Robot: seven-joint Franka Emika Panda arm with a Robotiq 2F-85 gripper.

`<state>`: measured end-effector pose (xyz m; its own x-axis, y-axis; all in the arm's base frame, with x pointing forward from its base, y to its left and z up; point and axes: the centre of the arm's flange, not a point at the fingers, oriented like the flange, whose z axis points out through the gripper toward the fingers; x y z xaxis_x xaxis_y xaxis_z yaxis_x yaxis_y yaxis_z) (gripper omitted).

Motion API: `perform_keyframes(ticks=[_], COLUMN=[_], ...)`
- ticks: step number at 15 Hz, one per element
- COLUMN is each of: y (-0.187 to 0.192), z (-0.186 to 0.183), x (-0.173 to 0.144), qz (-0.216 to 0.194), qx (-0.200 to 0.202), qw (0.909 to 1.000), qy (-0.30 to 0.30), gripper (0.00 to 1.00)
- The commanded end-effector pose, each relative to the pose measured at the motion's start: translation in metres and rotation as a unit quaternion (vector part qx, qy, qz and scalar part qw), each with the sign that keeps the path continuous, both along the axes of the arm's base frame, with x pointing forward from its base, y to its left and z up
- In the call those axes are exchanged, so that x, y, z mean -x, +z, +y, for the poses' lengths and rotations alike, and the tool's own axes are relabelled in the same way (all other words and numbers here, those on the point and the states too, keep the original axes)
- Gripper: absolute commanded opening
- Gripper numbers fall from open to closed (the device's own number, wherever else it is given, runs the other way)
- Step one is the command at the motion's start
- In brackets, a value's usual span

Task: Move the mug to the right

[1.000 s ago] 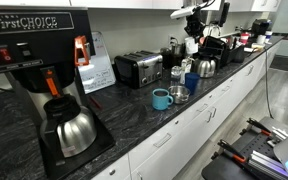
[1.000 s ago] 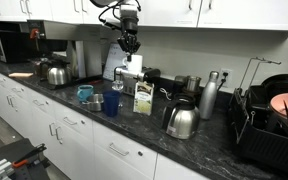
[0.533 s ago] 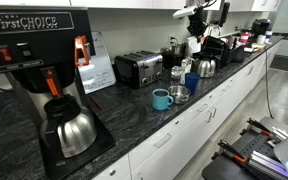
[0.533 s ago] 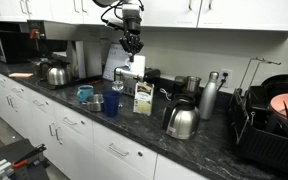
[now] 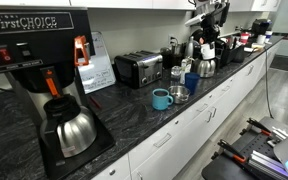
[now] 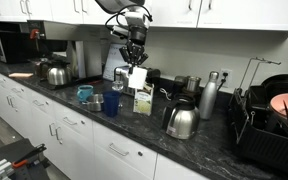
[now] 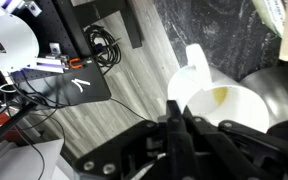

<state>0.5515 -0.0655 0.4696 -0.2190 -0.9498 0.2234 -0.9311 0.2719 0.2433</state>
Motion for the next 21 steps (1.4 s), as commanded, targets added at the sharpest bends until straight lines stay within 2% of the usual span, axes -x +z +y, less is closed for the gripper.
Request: perform_keyframes(ticks=[1, 3, 6, 8, 11, 16, 21], y=[-0.026, -0.045, -0.071, -0.093, -0.121, -0.153, -0.176], z=[0.003, 0.005, 0.005, 0.007, 0.014, 0.025, 0.026], x=[0.012, 0.016, 0.023, 0.025, 0.023, 0.012, 0.009], qz=[0.004, 0.015, 0.025, 0.029, 0.031, 0.014, 0.019], qx=[-0.039, -0.058, -0.061, -0.033, -0.013, -0.013, -0.006], qw=[0.9989, 0.9974, 0.9962, 0.9974, 0.9978, 0.9981, 0.9982], qy=[-0.026, -0.041, -0.057, -0.057, -0.057, -0.059, -0.056], gripper=[0.01, 0.01, 0.01, 0.01, 0.01, 0.01, 0.01])
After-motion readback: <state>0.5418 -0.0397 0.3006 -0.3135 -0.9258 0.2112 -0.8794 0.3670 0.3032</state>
